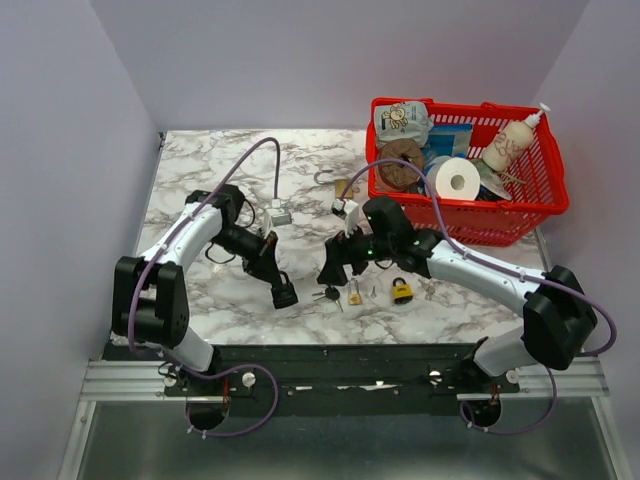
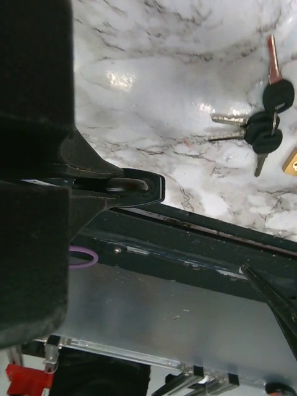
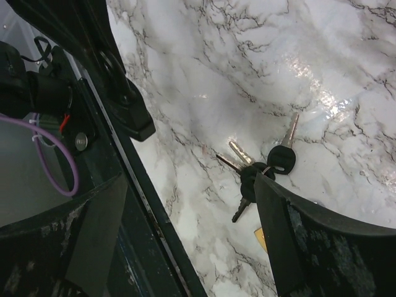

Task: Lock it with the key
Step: Place the lock at the center of the board.

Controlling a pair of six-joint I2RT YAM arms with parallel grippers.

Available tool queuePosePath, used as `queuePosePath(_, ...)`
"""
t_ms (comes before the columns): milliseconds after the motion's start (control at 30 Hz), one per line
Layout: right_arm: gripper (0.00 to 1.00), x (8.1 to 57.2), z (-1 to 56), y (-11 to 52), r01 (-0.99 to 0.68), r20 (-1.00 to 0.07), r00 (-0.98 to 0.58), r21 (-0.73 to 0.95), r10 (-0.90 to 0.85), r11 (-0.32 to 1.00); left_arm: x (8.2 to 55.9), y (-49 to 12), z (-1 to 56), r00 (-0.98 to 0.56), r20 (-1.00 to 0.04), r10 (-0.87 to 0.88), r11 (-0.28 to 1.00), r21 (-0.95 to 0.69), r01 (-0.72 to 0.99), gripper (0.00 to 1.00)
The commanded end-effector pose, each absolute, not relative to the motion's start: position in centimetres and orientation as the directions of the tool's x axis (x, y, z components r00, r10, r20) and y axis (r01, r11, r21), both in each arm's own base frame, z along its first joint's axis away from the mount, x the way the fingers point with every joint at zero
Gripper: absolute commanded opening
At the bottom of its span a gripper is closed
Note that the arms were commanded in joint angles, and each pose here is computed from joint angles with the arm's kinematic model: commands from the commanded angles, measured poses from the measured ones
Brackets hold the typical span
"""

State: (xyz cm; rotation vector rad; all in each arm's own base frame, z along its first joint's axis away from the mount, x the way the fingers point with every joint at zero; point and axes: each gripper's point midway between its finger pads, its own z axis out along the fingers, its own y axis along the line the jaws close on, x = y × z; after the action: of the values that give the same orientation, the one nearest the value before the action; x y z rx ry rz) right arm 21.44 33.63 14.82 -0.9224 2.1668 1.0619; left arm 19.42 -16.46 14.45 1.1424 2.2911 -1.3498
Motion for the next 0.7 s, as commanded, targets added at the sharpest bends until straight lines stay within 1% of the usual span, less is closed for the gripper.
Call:
queuePosePath(0,0.93,20.9,14.6,32.8,-0.771,-0.706,-0.615,0.446,-0.351,0.455,19.7,-17.9,13.9,-0.673,-0.565,0.477,0.196,-0.679,0.708,0.00)
queuePosePath(167,0.94,21.1,14.0,31.9,-0.735,-0.677,-0.656,0.474,-0.333,0.484,20.3,-19.3,12.2,-0.682,-0.527,0.506,0.175,-0.712,0.680,0.00)
queuePosePath(333,0.94,21.2,14.1,31.3,-0.732,-0.677,-0.659,0.475,-0.330,0.488,21.1,-20.0,10.1,-0.671,-0.488,0.558,0.186,-0.715,0.674,0.00)
queuePosePath(667,0.94,21.3,14.4,30.8,-0.740,-0.690,-0.646,0.463,-0.325,0.489,21.7,-20.6,7.8,-0.698,-0.423,0.578,0.182,-0.767,0.616,0.00)
